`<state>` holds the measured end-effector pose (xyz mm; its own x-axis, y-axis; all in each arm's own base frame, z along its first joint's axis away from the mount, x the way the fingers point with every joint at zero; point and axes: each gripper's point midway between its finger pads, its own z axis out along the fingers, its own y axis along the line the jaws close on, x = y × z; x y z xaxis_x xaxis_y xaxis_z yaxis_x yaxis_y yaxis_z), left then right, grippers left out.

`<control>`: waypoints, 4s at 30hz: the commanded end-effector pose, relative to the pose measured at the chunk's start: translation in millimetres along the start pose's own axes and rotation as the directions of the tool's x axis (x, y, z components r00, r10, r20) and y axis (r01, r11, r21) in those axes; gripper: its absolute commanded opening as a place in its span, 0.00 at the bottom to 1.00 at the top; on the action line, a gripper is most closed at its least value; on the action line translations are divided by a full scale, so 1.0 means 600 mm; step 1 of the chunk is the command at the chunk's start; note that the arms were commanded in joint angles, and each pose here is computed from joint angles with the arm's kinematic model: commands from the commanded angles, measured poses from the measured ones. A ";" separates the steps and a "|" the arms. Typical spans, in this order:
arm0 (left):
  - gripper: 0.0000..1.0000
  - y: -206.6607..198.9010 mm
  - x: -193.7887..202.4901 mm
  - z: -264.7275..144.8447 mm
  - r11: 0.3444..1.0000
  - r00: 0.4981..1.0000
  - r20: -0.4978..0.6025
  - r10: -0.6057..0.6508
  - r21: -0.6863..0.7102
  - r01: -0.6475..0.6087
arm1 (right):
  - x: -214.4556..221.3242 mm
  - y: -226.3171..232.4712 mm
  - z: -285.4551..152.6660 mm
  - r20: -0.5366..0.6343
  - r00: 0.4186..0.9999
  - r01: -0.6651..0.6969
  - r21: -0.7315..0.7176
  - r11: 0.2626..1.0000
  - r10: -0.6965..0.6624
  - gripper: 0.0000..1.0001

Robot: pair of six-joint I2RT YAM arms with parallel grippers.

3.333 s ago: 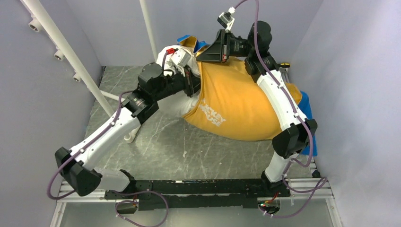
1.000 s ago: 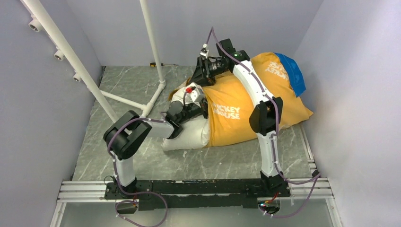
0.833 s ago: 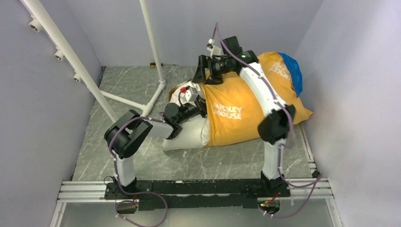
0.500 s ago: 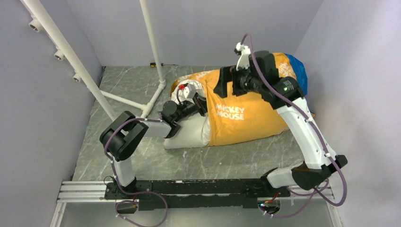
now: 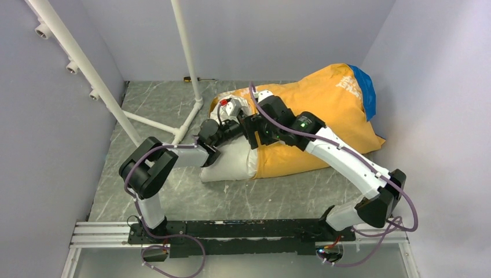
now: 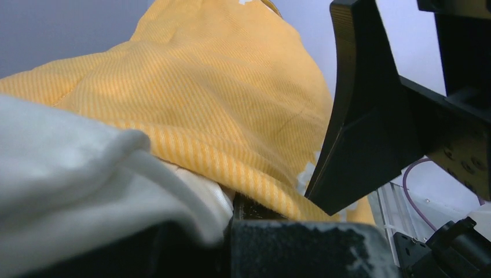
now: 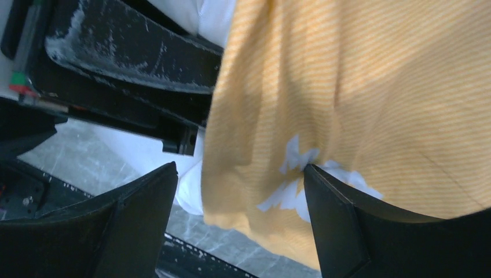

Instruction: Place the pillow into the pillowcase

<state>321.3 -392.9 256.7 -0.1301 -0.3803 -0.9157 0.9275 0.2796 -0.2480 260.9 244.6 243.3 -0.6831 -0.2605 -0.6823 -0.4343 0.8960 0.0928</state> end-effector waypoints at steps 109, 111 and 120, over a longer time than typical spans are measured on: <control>0.00 -0.041 -0.099 -0.003 0.412 0.645 -0.392 0.656 -0.531 -0.741 | -0.170 0.234 -0.182 -0.202 0.966 -0.250 -0.882 0.399 0.159 0.00; 0.00 0.004 -0.076 -0.033 0.451 0.677 -0.442 0.589 -0.515 -0.729 | -0.168 0.221 -0.176 -0.187 0.966 -0.247 -0.862 0.442 0.176 0.00; 0.00 0.066 -0.036 -0.111 0.431 0.670 -0.588 0.454 -0.514 -0.742 | -0.189 0.138 -0.154 -0.059 0.956 -0.230 -0.763 0.604 0.289 0.00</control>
<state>286.3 -393.9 295.9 0.3451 0.2006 -0.9169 0.5035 0.7848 0.3613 283.0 338.3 342.1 -0.8633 -0.0267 -0.5039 -0.4685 0.4136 0.7807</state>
